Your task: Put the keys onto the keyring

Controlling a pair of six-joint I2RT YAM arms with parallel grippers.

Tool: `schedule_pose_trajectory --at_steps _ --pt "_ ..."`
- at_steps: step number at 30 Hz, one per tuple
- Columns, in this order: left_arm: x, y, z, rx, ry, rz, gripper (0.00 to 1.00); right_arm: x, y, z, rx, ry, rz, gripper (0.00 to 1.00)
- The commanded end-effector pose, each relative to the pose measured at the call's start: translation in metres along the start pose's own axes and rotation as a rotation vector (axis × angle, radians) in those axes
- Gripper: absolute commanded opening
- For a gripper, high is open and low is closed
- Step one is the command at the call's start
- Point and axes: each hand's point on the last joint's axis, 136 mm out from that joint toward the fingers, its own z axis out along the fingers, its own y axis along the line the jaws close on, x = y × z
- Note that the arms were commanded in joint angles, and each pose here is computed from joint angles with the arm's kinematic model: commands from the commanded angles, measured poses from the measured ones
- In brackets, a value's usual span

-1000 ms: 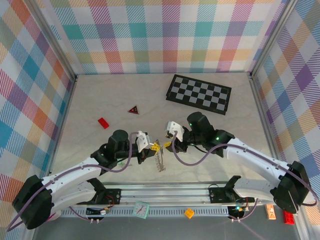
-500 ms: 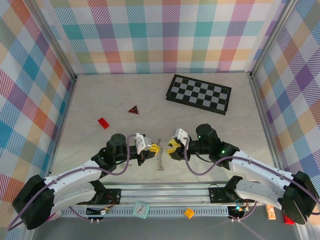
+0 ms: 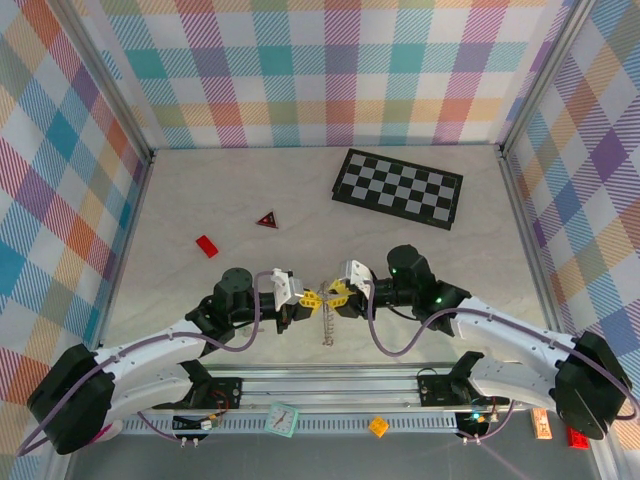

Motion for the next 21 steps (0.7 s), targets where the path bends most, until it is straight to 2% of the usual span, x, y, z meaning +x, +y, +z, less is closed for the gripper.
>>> schedule_pose_trajectory --at_steps 1,5,9,14,16,17,18,21 --pt "-0.02 -0.009 -0.001 0.047 -0.08 0.077 0.0 -0.02 0.003 0.0 -0.033 -0.055 -0.062 0.29" --pt "-0.02 -0.009 0.0 0.053 -0.078 0.076 0.0 -0.017 0.005 0.003 -0.056 -0.042 -0.059 0.27" --pt "-0.021 -0.011 0.0 0.063 -0.083 0.077 0.0 -0.019 0.007 0.005 -0.081 -0.044 -0.059 0.21" --pt "-0.021 -0.01 0.0 0.056 -0.081 0.074 0.0 -0.021 0.01 0.004 -0.105 -0.037 -0.062 0.0" --pt "-0.02 -0.004 0.0 0.022 -0.067 0.063 0.11 -0.02 0.011 0.003 -0.109 -0.02 -0.071 0.0" --pt "-0.018 -0.001 0.0 0.007 -0.051 0.056 0.22 -0.019 0.011 0.002 -0.107 -0.002 -0.075 0.0" --pt "-0.016 0.001 0.0 -0.009 -0.03 0.049 0.29 -0.017 0.01 0.001 -0.101 0.02 -0.081 0.0" --pt "-0.008 0.007 -0.002 -0.041 0.046 0.039 0.34 -0.011 0.007 -0.002 -0.083 0.093 -0.104 0.0"
